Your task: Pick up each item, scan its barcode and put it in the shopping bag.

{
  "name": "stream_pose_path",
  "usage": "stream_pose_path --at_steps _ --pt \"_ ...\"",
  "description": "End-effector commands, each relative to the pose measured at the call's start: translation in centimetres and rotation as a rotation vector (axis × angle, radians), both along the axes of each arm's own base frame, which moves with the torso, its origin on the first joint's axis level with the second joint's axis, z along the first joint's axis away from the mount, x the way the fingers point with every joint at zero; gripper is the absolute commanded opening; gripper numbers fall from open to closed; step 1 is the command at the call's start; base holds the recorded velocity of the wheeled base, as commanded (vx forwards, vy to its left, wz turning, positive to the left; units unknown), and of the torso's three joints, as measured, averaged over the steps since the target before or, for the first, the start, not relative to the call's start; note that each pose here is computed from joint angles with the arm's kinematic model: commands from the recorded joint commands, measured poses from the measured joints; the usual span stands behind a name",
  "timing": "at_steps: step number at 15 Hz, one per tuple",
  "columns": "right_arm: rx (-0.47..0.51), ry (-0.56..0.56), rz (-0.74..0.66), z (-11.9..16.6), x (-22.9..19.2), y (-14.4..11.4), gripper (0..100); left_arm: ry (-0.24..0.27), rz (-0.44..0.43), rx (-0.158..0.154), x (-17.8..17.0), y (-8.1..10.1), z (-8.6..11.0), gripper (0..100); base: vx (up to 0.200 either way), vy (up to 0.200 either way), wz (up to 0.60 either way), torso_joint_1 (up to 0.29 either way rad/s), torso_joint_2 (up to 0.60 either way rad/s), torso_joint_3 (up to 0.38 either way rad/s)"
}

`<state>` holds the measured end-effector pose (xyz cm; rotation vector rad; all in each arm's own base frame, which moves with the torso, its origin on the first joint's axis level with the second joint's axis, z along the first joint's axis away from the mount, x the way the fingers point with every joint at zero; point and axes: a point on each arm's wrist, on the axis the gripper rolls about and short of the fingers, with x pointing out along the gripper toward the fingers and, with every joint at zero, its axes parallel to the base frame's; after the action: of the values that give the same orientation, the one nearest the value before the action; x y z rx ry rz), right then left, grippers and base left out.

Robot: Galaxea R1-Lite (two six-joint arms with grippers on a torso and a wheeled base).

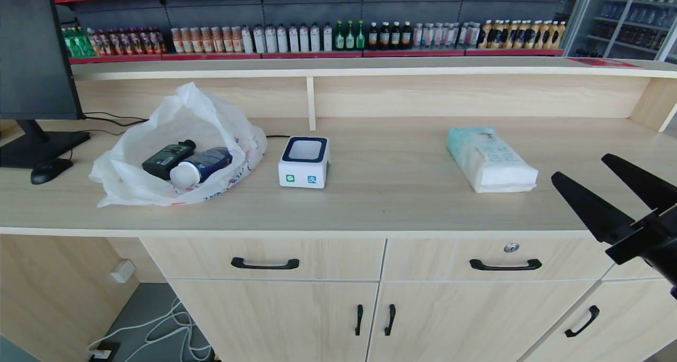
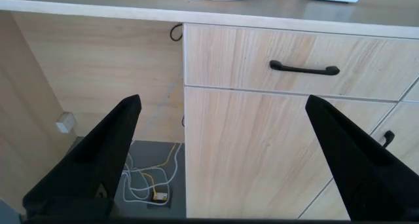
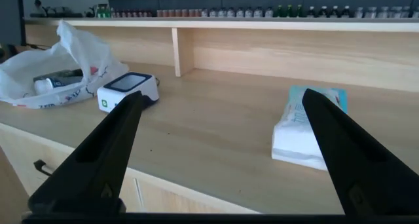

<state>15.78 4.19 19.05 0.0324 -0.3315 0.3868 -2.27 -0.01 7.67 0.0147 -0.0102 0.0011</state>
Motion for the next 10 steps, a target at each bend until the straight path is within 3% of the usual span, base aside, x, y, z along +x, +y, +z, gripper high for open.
stream_pose_path --at_steps 1,9,10 --pt "-0.001 0.007 0.001 -0.11 0.16 0.05 100 -0.001 0.0 0.001 0.0 0.0 0.0 100 0.0 -0.2 0.0 -0.002 0.0 0.002" --pt "-0.007 0.026 0.005 -0.48 0.3 0.09 100 -0.001 0.0 0.002 0.0 0.0 0.0 100 0.0 -0.2 0.0 0.003 0.0 0.003" --pt "-0.007 0.027 0.005 -0.51 0.33 0.1 100 -0.001 0.0 0.002 0.0 0.0 0.0 100 0.2 0.0 0.0 -0.002 0.0 0.007"
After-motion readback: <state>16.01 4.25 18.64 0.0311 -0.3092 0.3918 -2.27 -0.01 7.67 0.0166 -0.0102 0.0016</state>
